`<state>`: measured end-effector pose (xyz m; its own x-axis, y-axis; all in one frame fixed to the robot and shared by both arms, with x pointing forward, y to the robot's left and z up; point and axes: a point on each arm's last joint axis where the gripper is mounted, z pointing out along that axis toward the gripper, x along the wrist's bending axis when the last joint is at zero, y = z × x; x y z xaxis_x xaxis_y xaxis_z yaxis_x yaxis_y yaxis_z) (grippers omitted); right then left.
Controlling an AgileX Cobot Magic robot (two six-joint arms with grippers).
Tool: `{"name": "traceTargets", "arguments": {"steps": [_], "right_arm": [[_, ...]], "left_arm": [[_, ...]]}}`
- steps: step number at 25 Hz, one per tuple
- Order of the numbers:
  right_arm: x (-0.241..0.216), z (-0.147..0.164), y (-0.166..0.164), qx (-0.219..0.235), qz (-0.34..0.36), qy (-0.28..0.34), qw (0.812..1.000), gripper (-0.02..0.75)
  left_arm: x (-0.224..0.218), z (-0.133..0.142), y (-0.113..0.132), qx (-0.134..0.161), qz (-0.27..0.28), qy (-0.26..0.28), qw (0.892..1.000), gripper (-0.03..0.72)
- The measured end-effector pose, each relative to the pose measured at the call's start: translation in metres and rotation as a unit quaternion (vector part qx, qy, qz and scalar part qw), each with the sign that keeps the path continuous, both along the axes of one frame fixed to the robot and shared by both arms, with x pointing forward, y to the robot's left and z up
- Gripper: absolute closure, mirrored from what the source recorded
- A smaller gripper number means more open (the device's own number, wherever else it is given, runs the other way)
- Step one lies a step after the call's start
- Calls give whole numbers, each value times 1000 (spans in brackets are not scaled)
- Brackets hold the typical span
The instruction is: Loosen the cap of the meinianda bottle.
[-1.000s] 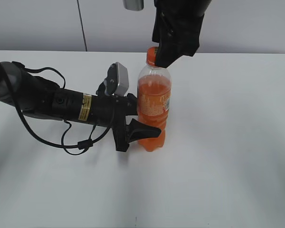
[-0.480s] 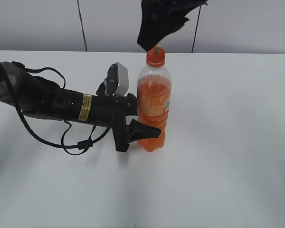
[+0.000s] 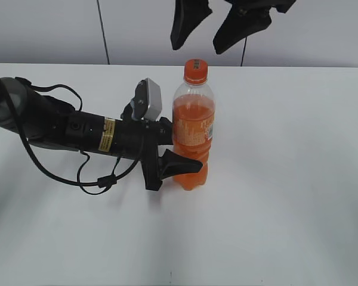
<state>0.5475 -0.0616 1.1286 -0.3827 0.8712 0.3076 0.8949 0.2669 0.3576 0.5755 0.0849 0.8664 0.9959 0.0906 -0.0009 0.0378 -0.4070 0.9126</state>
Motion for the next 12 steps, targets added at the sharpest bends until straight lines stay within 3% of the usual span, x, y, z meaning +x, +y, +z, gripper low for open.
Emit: {"name": "traceTargets", "arguments": {"steps": [12], "right_arm": [[11, -21, 5, -26, -6, 15, 1000, 251]], "left_arm": [[0, 0, 0, 0, 0, 0, 1000, 279]]}}
